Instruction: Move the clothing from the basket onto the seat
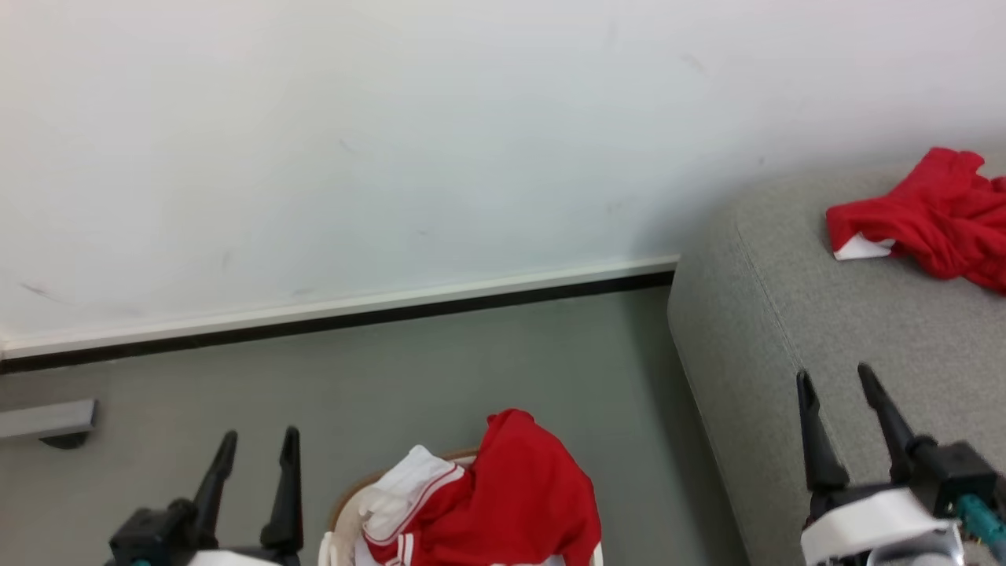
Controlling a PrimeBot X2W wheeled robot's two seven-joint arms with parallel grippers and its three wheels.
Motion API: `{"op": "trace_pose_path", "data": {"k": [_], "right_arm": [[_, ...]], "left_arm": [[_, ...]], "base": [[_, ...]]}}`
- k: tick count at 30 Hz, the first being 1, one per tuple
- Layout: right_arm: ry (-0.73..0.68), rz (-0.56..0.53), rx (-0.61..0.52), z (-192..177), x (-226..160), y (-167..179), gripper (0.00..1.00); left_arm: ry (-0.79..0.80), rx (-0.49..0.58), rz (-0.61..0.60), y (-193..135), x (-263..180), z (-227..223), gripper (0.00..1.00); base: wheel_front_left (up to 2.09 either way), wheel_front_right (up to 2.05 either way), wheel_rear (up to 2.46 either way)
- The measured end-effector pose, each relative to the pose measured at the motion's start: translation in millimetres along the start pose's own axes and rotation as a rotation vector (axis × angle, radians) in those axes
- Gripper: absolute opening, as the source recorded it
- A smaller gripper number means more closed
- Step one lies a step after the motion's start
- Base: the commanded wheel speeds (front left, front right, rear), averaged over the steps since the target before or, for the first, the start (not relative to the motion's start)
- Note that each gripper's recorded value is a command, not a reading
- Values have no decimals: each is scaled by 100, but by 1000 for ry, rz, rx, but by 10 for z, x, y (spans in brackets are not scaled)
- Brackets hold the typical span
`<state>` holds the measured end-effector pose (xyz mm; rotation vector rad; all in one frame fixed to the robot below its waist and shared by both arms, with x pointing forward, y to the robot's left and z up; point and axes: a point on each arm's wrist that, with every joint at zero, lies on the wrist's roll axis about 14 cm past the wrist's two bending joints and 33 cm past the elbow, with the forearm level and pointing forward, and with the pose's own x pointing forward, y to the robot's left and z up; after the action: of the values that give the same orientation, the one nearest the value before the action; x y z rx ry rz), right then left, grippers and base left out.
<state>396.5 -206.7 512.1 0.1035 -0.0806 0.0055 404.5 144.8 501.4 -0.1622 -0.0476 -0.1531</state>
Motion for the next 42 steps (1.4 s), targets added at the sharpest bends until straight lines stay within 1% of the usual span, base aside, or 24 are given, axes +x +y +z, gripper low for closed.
{"op": "trace_pose_path", "data": {"k": [3, 9, 14, 16, 25, 32, 42], "right_arm": [[30, 13, 27, -116, -144, 100, 100], [97, 82, 51, -347, -342, 384, 100], [104, 112, 91, -370, -392, 519, 100], [105, 127, 93, -371, -403, 570, 100], [113, 146, 103, -392, -432, 641, 100], [142, 165, 115, -478, -453, 713, 100], [154, 163, 118, -515, -477, 712, 100]], "left_arm": [[8, 10, 22, 41, -154, -30, 100], [10, 19, 58, 156, -372, -35, 100], [-1, 20, 86, 250, -474, -3, 100], [-1, 28, 86, 239, -496, -5, 100], [-1, 25, 104, 283, -573, -10, 100], [14, 22, 132, 366, -643, -58, 100], [23, 20, 126, 356, -614, -92, 100]], "base": [[0, 0, 0], [0, 0, 0], [0, 0, 0], [0, 0, 0], [0, 0, 0], [0, 0, 0], [0, 0, 0]]}}
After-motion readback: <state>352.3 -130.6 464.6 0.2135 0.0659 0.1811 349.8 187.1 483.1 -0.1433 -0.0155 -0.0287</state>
